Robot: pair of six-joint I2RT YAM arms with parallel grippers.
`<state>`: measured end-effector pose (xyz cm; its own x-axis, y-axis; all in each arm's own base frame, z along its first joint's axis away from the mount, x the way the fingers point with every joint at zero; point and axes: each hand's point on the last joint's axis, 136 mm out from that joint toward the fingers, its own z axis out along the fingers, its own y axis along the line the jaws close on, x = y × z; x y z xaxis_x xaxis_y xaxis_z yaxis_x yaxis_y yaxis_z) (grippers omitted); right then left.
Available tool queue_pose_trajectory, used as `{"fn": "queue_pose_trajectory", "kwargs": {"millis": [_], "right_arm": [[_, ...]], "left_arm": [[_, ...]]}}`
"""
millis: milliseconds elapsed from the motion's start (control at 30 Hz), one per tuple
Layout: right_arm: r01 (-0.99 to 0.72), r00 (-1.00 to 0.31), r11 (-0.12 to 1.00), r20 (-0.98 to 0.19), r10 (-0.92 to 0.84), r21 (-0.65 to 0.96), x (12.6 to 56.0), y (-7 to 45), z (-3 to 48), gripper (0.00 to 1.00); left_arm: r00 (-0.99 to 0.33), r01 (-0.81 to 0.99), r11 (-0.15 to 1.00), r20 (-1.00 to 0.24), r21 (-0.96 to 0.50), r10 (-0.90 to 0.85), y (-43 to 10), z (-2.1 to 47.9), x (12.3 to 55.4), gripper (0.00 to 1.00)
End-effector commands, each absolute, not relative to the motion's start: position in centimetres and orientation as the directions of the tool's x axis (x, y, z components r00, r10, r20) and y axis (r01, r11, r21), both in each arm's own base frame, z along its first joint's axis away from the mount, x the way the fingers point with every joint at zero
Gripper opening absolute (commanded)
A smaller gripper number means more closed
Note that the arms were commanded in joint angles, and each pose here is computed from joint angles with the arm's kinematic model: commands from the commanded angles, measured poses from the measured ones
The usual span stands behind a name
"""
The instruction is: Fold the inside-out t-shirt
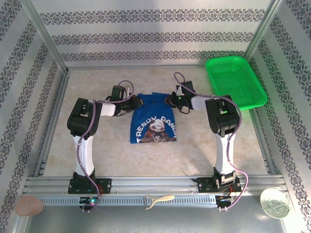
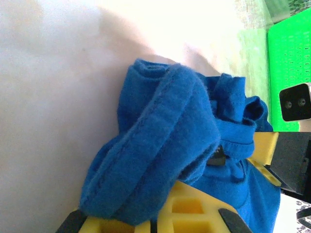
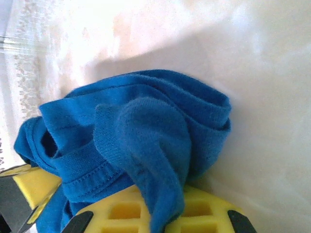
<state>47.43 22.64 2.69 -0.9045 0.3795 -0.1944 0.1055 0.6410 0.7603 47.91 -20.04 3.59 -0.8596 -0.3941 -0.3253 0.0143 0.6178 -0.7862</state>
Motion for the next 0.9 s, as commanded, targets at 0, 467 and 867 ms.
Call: {"fn": "queue_pose_trajectory", "kwargs": {"millis": [0, 467, 867], "right_arm": [[0.052, -0.895, 0.587, -0.223, 0.386, 0.808, 47.0, 22.9, 6.6, 0.0], [-0.086, -0.82, 0.51, -0.352, 0.452, 0.856, 43.4, 21.2, 17.8, 0.0], [-0.112, -0.789, 0.509, -0.388, 0.477, 0.853, 49.5, 20.7, 19.9, 0.0]], "left_arm": [[-0.8, 0.14, 0.612, -0.453, -0.778, -0.393, -20.3, 9.1, 48.1, 0.0], [-0.704, 0.291, 0.574, -0.578, -0.766, -0.413, -19.5, 19.2, 44.6, 0.0], [-0.658, 0.329, 0.584, -0.624, -0.742, -0.422, -18.8, 22.4, 52.0, 0.0]]}}
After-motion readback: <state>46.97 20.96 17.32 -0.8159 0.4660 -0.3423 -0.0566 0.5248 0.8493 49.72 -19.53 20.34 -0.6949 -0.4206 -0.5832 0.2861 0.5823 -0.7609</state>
